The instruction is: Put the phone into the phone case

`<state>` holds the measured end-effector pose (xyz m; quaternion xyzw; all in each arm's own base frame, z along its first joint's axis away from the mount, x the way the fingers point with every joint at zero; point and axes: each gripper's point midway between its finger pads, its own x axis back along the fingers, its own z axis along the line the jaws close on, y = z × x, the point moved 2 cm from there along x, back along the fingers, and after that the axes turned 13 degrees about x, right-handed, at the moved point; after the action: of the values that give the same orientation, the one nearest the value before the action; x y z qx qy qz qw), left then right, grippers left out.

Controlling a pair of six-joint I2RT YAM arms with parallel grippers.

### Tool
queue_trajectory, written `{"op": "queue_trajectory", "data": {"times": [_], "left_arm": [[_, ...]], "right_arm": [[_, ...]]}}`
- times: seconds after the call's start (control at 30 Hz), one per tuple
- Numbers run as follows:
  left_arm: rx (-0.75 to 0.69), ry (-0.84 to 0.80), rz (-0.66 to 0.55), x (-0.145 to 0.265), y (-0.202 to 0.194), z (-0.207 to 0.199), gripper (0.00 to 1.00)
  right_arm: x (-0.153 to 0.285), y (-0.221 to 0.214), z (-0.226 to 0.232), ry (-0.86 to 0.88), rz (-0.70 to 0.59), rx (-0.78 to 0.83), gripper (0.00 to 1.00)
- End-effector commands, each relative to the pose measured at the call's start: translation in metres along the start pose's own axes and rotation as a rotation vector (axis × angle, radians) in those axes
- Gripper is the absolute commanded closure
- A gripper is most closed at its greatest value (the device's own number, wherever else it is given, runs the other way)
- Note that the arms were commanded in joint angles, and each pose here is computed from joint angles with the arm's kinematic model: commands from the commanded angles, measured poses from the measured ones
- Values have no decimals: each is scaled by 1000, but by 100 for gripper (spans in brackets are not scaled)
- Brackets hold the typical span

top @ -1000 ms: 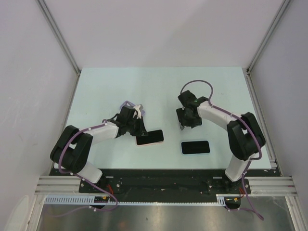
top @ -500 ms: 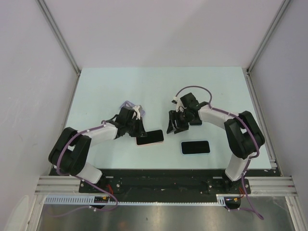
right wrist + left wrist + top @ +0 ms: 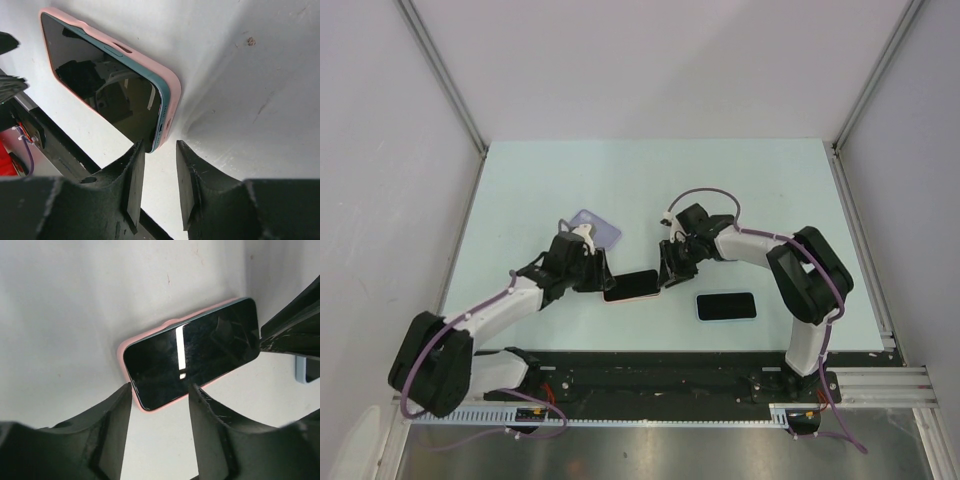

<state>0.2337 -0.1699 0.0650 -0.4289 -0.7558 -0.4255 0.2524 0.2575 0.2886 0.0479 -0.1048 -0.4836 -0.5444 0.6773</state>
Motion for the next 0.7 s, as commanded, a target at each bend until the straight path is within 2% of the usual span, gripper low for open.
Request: {"op": "queue_trajectory", "data": {"times": [0.0,0.13,0.3,0.67], "left_arm": [[51,30,-150,18,16,5,41],[102,67,-164,18,12,18,37],[184,113,-103,8,0,37,38],[169,-12,37,-15,-10,14,41]], "right_arm": [[-4,12,2,-7,-32,22,68],[-7,12,6,1,-19,32,74],[-9,12,10,12,-14,37,81],[-24,11,23,21,25,63,88]]}}
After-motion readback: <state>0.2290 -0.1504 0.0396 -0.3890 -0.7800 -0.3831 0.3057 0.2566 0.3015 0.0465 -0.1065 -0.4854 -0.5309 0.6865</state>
